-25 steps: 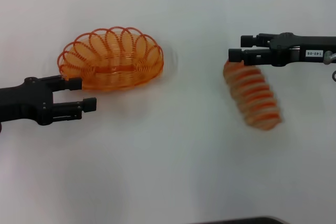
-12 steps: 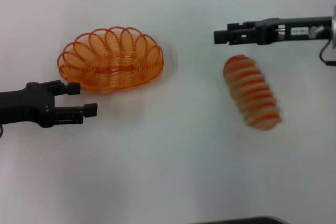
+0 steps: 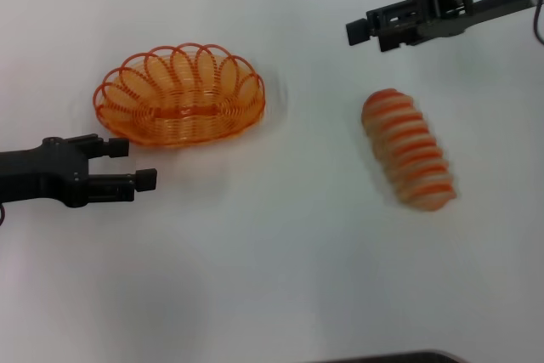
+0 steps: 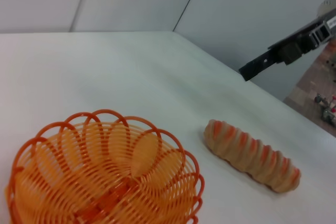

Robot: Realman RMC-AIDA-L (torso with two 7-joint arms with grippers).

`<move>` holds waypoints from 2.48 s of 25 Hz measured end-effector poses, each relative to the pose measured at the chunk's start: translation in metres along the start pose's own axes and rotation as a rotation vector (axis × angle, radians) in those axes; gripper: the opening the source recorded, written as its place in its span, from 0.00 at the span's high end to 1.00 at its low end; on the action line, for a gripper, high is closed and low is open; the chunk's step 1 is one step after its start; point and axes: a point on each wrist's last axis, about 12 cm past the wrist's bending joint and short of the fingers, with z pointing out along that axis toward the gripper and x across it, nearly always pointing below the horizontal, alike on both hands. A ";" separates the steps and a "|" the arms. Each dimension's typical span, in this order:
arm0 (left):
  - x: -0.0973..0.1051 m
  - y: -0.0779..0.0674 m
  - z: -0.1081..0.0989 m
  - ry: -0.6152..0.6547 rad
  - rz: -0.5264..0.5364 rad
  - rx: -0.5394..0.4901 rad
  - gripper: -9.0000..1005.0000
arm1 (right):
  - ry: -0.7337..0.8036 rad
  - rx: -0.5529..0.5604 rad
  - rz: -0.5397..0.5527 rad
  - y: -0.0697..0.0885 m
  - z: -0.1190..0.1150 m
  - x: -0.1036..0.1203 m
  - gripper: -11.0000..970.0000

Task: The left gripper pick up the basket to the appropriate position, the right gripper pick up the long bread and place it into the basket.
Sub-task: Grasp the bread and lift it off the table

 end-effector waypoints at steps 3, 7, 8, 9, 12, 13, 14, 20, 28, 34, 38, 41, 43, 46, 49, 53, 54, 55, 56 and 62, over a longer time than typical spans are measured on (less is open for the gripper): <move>0.001 0.000 -0.001 0.006 0.000 -0.005 0.10 | 0.095 0.077 0.074 0.005 0.002 -0.006 0.07; 0.001 0.000 -0.002 0.011 0.001 -0.005 0.10 | 0.210 0.194 0.103 0.010 0.011 -0.012 0.07; 0.001 0.000 -0.003 0.017 0.002 -0.003 0.10 | 0.235 0.223 0.097 0.011 0.014 -0.013 0.07; 0.001 0.001 -0.003 0.021 0.003 -0.003 0.10 | 0.259 0.253 0.094 0.012 0.016 -0.013 0.07; 0.001 0.002 -0.005 0.025 0.002 -0.011 0.10 | 0.336 0.356 0.085 0.011 0.022 -0.012 0.07; 0.001 0.002 -0.005 0.022 0.001 -0.016 0.10 | 0.361 0.388 0.082 0.010 0.023 -0.011 0.07; 0.001 0.002 -0.005 0.021 0.000 -0.017 0.10 | 0.379 0.411 0.078 0.010 0.024 -0.010 0.07; 0.001 0.002 -0.004 0.019 -0.003 -0.016 0.10 | 0.419 0.474 0.057 0.006 0.034 -0.005 0.07; 0.002 0.002 -0.003 0.021 -0.004 -0.013 0.10 | 0.448 0.490 0.022 0.012 0.050 -0.006 0.07; 0.003 0.002 -0.004 0.019 -0.007 -0.016 0.10 | 0.476 0.499 -0.001 0.013 0.065 -0.004 0.07; 0.004 0.001 -0.003 0.015 -0.008 -0.018 0.10 | 0.492 0.518 -0.017 0.012 0.071 -0.003 0.07; 0.004 0.001 -0.003 0.014 -0.009 -0.018 0.10 | 0.498 0.534 -0.031 0.012 0.073 -0.003 0.07; 0.004 0.002 -0.003 0.014 -0.009 -0.020 0.10 | 0.501 0.538 -0.035 0.012 0.073 -0.003 0.07; 0.003 0.002 -0.003 0.015 -0.007 -0.023 0.10 | 0.501 0.540 -0.037 0.012 0.074 -0.003 0.16; 0.003 0.002 -0.002 0.015 -0.007 -0.022 0.10 | 0.502 0.541 -0.038 0.012 0.073 -0.003 0.28; 0.002 0.002 -0.002 0.013 -0.005 -0.018 0.10 | 0.499 0.543 -0.040 0.012 0.073 -0.004 0.34; 0.001 0.002 -0.002 0.011 -0.004 -0.016 0.10 | 0.499 0.543 -0.041 0.012 0.073 -0.004 0.35; 0.001 0.002 -0.002 0.011 -0.004 -0.015 0.10 | 0.499 0.543 -0.041 0.012 0.072 -0.004 0.37; 0.001 0.002 -0.002 0.011 -0.004 -0.015 0.10 | 0.500 0.542 -0.042 0.012 0.072 -0.004 0.38; 0.001 0.002 -0.003 0.012 -0.003 -0.016 0.10 | 0.502 0.542 -0.046 0.013 0.072 -0.004 0.44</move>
